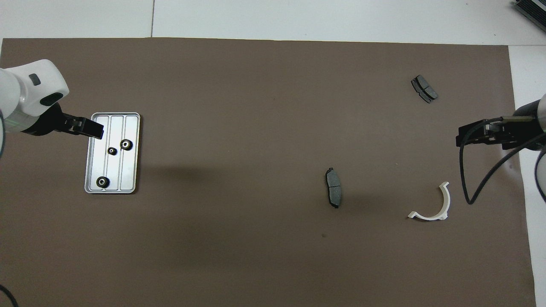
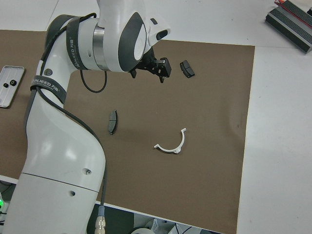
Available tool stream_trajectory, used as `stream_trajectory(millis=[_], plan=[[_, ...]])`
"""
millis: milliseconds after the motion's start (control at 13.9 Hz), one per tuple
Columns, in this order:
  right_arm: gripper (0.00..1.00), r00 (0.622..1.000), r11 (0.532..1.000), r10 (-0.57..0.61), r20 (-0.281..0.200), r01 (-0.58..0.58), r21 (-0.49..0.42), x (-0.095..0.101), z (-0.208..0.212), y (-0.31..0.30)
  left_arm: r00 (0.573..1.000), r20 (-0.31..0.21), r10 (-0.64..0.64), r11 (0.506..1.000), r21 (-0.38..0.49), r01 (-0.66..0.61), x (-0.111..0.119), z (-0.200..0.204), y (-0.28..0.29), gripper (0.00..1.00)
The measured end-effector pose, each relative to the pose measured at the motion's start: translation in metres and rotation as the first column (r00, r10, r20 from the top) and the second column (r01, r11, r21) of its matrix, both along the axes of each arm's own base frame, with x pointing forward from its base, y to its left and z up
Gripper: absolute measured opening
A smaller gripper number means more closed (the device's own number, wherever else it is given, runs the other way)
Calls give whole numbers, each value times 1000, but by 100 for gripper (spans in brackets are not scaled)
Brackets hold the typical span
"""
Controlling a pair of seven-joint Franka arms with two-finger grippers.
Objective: Pick bearing gear from pile to tray
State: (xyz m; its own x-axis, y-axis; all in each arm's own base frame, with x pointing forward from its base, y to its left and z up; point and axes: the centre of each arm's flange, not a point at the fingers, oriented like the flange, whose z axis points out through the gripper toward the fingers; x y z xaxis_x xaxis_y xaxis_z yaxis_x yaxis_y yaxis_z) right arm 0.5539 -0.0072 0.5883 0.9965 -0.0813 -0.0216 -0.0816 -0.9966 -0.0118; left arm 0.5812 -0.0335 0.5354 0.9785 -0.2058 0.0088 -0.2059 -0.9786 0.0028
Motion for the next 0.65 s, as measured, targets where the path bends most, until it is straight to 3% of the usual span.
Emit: stream_trajectory(millis=[288,648], plan=[[100,1000,1000,0,0,0,0,0,0,0,996,11,90,996,6,-90,-45,61,1,100],[100,1000,1000,1,0,-1,0,0,0,1,988,-2,154,988,9,-154,-52,62,2,100]])
